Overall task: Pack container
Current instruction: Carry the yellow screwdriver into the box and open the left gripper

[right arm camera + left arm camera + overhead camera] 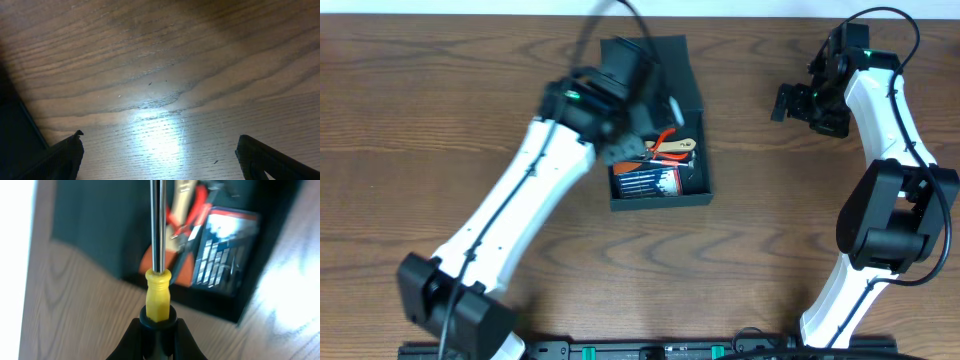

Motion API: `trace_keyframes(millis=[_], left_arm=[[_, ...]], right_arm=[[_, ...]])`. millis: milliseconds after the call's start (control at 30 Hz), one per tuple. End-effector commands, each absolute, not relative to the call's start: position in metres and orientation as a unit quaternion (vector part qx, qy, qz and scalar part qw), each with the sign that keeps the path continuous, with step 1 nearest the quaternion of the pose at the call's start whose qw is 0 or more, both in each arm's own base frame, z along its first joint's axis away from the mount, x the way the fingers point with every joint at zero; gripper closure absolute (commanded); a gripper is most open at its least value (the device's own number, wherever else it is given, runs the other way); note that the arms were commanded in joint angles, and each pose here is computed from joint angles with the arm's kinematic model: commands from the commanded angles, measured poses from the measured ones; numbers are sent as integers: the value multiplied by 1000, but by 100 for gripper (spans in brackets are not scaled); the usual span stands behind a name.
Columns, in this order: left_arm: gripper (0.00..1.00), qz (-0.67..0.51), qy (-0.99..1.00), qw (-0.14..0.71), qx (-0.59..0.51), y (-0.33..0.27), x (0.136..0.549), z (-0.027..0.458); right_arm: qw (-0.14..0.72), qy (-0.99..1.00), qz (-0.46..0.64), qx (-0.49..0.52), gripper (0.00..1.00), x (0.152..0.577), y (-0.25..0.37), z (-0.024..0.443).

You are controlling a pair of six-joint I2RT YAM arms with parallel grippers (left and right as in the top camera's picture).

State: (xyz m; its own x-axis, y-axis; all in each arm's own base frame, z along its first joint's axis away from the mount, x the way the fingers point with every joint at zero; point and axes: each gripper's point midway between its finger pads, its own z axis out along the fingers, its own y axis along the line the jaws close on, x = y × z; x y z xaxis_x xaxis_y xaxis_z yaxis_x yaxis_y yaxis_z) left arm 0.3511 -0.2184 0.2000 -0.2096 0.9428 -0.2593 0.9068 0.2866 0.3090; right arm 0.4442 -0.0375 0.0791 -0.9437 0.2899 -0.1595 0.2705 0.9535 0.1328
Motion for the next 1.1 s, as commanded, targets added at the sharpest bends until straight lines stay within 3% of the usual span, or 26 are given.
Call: trace_keyframes(millis=[0, 167, 367, 567, 700, 800, 833, 900, 967, 1067], left_arm=[[93, 48, 739, 150, 655, -232, 341, 164], [84, 43, 713, 100, 692, -245, 335, 125], [83, 19, 714, 43, 699, -248, 328, 82], [83, -37, 710, 27, 702, -262, 310, 73], [68, -38, 711, 23, 702, -260, 308, 73], [47, -38, 722, 20, 690, -260, 308, 73], [44, -35, 726, 20, 687, -259, 308, 73], [49, -12, 736, 20, 676, -253, 314, 74], [71, 38, 758, 34, 650, -243, 330, 84], [76, 97, 802, 95, 581, -231, 363, 124]], right_arm=[[80, 986, 62, 133, 1, 442, -31, 75], [79, 986, 64, 133, 1, 441, -30, 75], [77, 986, 64, 133, 1, 441, -30, 75], [75, 986, 64, 133, 1, 440, -30, 74], [75, 986, 68, 134, 1, 440, -29, 75], [75, 985, 75, 134, 1, 440, -27, 75], [74, 985, 77, 134, 1, 440, -26, 75], [73, 985, 83, 133, 1, 439, -24, 75], [70, 985, 90, 133, 1, 439, -21, 76], [70, 982, 118, 130, 1, 440, -12, 78]])
